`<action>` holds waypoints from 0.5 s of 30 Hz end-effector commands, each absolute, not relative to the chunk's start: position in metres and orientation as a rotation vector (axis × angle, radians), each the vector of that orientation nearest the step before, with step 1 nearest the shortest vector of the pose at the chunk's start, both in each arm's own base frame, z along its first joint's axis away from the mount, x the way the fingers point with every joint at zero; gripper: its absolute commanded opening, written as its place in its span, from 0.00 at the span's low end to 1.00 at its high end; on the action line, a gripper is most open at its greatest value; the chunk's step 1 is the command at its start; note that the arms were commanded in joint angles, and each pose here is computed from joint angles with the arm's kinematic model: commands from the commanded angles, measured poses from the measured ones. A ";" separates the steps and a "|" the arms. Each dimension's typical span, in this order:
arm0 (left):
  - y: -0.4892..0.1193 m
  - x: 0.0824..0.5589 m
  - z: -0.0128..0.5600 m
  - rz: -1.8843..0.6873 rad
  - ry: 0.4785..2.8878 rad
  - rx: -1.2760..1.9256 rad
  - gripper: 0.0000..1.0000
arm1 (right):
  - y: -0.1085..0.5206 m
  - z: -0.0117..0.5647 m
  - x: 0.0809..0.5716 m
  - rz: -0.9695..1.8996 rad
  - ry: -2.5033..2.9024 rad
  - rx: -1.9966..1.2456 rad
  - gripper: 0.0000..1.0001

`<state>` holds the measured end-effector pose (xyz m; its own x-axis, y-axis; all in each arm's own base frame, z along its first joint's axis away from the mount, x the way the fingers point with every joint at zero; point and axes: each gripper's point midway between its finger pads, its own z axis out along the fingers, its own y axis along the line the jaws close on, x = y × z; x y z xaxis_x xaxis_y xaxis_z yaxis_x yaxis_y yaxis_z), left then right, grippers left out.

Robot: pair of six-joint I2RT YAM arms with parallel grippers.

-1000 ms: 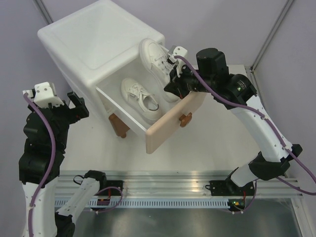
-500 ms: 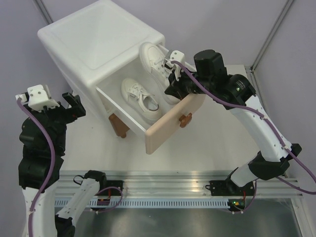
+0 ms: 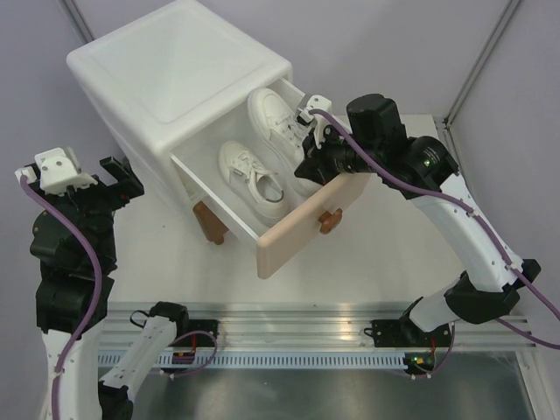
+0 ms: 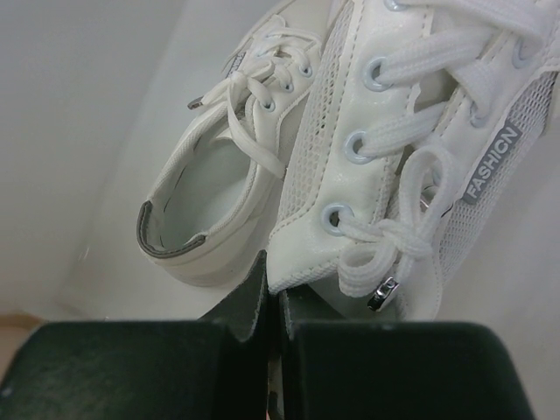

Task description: Place and organize the shoes in the shoe cabinet

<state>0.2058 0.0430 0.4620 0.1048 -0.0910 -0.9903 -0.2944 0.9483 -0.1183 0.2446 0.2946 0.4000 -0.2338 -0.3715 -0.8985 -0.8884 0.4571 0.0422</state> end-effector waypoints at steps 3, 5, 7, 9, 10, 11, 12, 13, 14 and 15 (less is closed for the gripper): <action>0.045 0.208 0.478 0.161 1.387 -0.317 1.00 | 0.290 0.431 0.245 0.712 1.751 -0.994 0.01; 0.045 0.207 0.477 0.157 1.379 -0.322 1.00 | 0.291 0.430 0.251 0.701 1.769 -0.972 0.01; 0.045 0.206 0.480 0.149 1.370 -0.326 1.00 | 0.294 0.431 0.250 0.716 1.775 -0.975 0.01; 0.045 0.204 0.481 0.151 1.366 -0.318 1.00 | 0.298 0.428 0.251 0.737 1.788 -0.976 0.01; 0.045 0.203 0.480 0.152 1.366 -0.317 1.00 | 0.299 0.428 0.249 0.747 1.792 -0.980 0.00; 0.046 0.203 0.481 0.154 1.365 -0.318 1.00 | 0.300 0.426 0.248 0.754 1.797 -0.987 0.01; 0.046 0.203 0.480 0.155 1.366 -0.318 1.00 | 0.301 0.425 0.247 0.761 1.799 -0.993 0.01; 0.046 0.203 0.480 0.154 1.366 -0.317 1.00 | 0.301 0.424 0.245 0.767 1.801 -1.004 0.01; 0.046 0.202 0.481 0.154 1.364 -0.316 1.00 | 0.300 0.422 0.243 0.766 1.795 -1.031 0.01; 0.044 0.203 0.481 0.147 1.366 -0.306 1.00 | 0.300 0.421 0.240 0.769 1.788 -1.052 0.00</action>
